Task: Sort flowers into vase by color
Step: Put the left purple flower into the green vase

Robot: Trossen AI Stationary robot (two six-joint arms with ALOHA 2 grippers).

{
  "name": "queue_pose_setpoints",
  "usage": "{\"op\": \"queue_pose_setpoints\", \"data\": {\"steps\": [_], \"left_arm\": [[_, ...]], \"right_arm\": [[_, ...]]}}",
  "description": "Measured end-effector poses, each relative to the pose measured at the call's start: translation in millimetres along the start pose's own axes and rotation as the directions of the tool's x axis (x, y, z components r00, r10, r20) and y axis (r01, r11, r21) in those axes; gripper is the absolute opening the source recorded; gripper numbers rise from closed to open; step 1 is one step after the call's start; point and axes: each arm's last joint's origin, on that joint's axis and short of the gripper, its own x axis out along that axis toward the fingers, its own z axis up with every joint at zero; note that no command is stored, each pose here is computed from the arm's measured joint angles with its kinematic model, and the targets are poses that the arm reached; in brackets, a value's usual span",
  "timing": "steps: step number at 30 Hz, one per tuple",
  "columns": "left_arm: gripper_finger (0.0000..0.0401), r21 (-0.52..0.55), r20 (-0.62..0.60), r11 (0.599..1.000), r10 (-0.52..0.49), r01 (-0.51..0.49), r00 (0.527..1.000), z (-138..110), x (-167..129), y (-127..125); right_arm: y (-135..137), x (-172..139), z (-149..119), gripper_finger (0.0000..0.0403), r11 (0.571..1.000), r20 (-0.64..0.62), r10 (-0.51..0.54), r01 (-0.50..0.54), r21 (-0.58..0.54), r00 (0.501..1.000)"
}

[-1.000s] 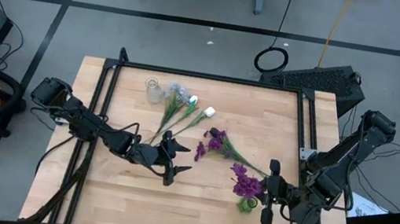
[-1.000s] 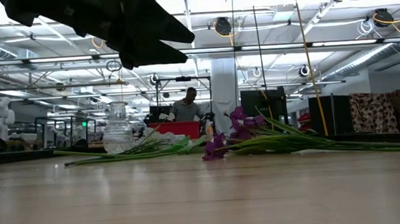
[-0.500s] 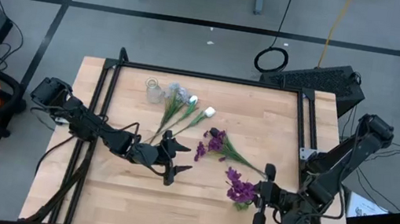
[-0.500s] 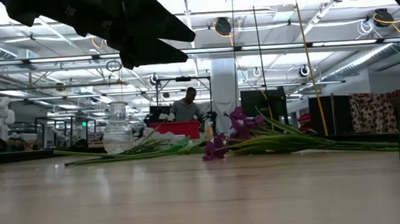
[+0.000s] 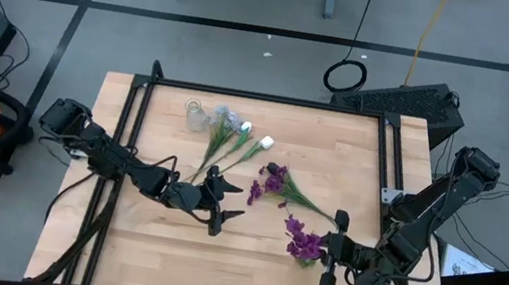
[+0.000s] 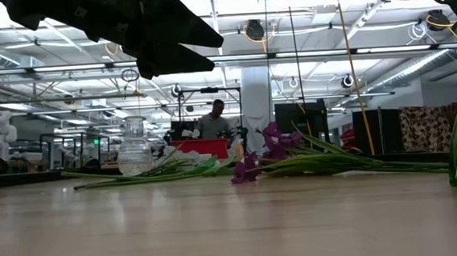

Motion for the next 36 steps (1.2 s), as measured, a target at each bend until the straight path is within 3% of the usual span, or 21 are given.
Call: {"op": "queue_pose_setpoints", "data": {"steps": [12,26,36], "left_arm": [[0.0299,-0.001,-0.001,1.0,0.001,-0.001,1.0,0,0,0],[0.0299,-0.002,-0.002,1.0,0.001,-0.001,1.0,0,0,0],[0.0299,0.002,-0.005,1.0,0.002,-0.002,1.0,-1,0,0]], "right_arm": [[1,0,-2,0.0127,0.995,-0.05,0.061,-0.056,0.086,0.997],[-8,-5,-7,0.024,0.997,-0.149,0.068,-0.063,0.037,0.986],[-14,-8,-18,0.0278,0.995,-0.318,0.088,-0.066,0.079,0.944]]}}
